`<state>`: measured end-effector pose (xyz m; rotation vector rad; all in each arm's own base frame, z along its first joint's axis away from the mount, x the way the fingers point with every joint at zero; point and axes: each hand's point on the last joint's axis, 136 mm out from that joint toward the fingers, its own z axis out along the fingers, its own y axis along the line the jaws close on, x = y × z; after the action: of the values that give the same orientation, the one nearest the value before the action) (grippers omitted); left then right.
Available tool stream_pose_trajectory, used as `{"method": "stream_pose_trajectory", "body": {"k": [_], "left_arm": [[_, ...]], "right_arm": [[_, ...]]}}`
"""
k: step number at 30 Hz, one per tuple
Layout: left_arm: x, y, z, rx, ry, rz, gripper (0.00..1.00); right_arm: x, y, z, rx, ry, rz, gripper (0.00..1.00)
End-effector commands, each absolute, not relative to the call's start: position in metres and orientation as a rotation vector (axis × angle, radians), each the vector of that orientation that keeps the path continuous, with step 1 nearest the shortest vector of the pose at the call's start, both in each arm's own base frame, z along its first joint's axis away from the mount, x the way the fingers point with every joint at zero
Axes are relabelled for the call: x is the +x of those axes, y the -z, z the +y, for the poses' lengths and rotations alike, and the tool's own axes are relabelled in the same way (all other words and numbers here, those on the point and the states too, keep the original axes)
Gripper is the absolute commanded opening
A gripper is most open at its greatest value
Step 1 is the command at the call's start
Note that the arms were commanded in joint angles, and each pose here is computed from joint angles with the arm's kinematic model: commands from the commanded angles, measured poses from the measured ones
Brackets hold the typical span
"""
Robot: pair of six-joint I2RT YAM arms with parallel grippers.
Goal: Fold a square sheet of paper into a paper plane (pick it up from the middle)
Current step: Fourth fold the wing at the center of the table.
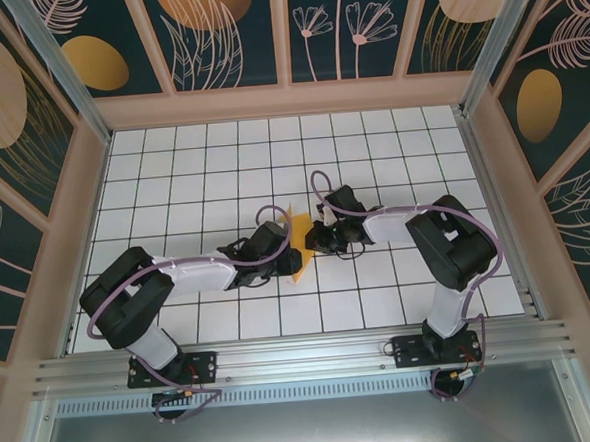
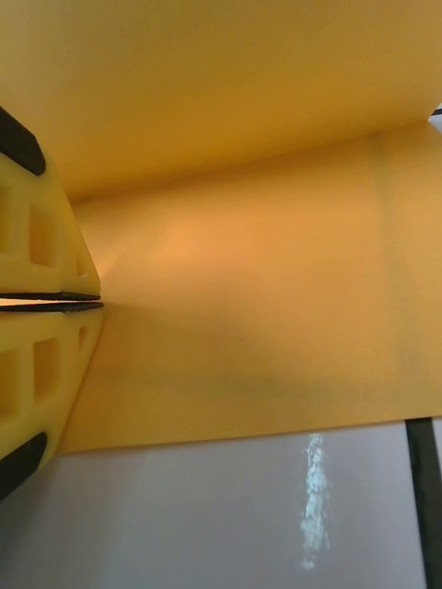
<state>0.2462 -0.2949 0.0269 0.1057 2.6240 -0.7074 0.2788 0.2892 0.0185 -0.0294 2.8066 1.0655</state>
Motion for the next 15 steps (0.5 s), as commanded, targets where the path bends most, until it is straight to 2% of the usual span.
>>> {"method": "stream_pose_trajectory", "body": {"k": [1, 9, 15], "left_arm": [[0.2480, -0.0243, -0.2949, 0.094, 0.660, 2.636, 0.37], [0.2486, -0.0284, -0.2984, 0.112, 0.671, 2.624, 0.17], [0.2473, -0.0312, -0.3035, 0.181, 0.690, 2.616, 0.08]], "right_arm": [[0.2765, -0.0114, 0.2872, -0.015, -1.066, 2.824, 0.13], [0.2758, -0.0104, 0.2861, -0.012, -1.057, 2.830, 0.12], [0.2729, -0.0072, 0.2849, -0.001, -1.056, 2.839, 0.12]]}}
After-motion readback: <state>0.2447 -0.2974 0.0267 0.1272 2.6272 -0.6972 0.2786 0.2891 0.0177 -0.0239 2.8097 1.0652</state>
